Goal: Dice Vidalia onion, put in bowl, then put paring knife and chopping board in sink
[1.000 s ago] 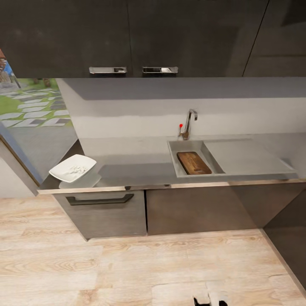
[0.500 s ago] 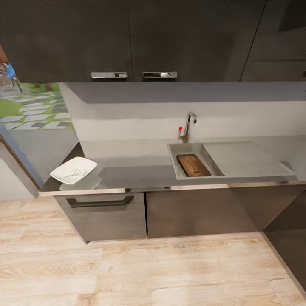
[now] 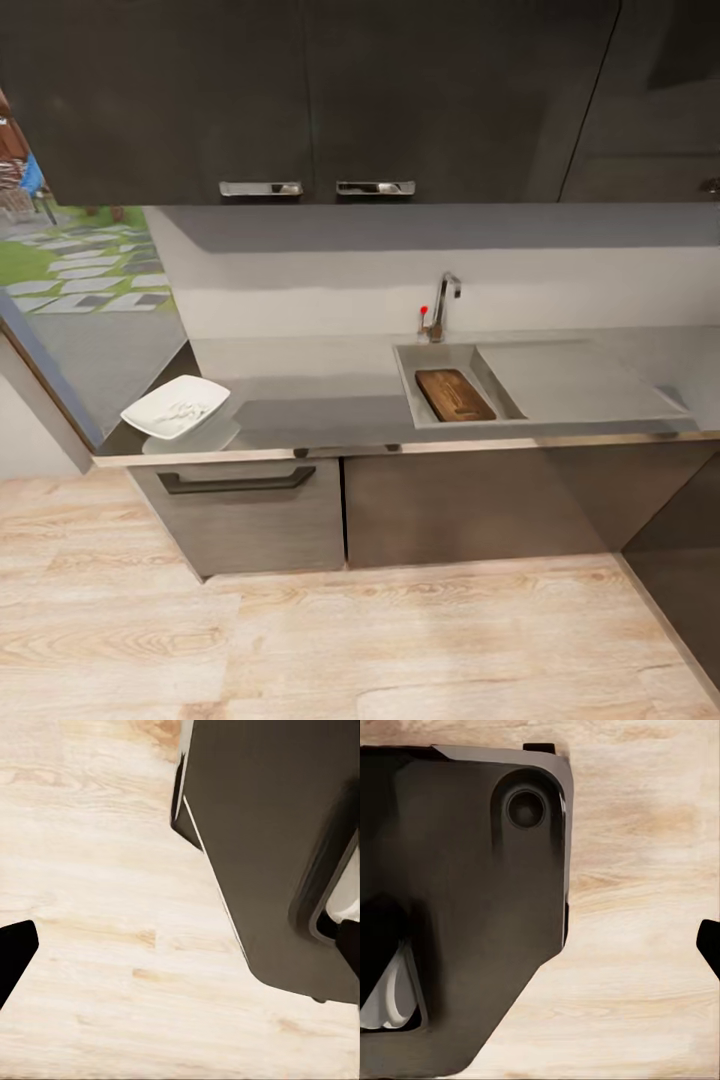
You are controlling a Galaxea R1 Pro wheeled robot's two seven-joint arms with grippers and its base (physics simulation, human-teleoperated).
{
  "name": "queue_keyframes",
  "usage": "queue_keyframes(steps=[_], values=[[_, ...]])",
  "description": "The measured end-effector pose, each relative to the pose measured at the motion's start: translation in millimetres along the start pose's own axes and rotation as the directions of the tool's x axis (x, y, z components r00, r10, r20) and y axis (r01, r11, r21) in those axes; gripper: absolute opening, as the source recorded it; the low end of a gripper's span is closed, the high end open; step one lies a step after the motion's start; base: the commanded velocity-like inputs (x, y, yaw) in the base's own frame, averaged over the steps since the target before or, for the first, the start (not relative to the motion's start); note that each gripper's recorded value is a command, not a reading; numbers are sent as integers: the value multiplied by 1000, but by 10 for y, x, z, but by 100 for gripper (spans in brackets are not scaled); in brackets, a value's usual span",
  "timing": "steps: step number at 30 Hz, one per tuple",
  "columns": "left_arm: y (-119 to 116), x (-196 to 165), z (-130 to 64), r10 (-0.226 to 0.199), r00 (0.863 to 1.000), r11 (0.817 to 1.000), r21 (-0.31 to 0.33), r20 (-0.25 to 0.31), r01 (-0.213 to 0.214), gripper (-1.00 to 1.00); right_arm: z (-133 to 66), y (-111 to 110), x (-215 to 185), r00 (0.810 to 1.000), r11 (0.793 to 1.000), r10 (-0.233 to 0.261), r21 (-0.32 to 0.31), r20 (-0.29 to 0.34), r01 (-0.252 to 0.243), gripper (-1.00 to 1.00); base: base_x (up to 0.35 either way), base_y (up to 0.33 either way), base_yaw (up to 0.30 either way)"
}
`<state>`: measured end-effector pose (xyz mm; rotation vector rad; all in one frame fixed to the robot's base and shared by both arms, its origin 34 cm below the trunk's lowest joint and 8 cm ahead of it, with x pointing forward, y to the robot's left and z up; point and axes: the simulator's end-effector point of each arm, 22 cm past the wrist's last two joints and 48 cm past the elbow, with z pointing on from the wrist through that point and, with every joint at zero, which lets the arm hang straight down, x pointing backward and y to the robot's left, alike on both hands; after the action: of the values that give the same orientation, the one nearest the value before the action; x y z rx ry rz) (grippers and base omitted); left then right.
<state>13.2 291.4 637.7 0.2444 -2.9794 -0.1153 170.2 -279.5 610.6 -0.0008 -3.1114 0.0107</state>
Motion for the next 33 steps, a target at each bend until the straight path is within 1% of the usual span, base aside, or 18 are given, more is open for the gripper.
queue_keyframes(steps=[2,7,11,12,13,14,17,33], values=[[-3,99,3,-1,1000,1000,-1,-19,1,100,-2,18,14,1000,1000,0,-9,-9,0,100,0,0,0],[9,162,8,1,1000,1000,-1,-29,-1,100,-8,7,-13,1000,1000,1,-9,-3,-1,100,0,0,0],[45,389,4,0,997,1000,-8,-75,-1,100,-13,10,-43,1000,1000,1,-9,5,-1,100,0,0,0],[64,523,-4,1,995,1000,-12,-102,-2,100,-14,13,-50,1000,1000,2,-9,7,-1,100,0,0,0],[71,569,-7,1,994,1000,-13,-112,-2,100,-15,14,-57,1000,1000,2,-9,9,-2,100,0,0,0],[91,698,-19,1,990,1000,-17,-138,-3,100,-16,15,-64,1000,1000,3,-10,11,-3,100,0,0,0],[112,843,-35,1,986,1000,-21,-167,-4,100,-20,16,-86,1000,1000,4,-10,17,-4,100,0,0,0],[99,780,-8,-2,989,1000,-18,-148,-1,100,-43,11,-189,999,1000,7,-7,44,-6,100,0,0,0]])
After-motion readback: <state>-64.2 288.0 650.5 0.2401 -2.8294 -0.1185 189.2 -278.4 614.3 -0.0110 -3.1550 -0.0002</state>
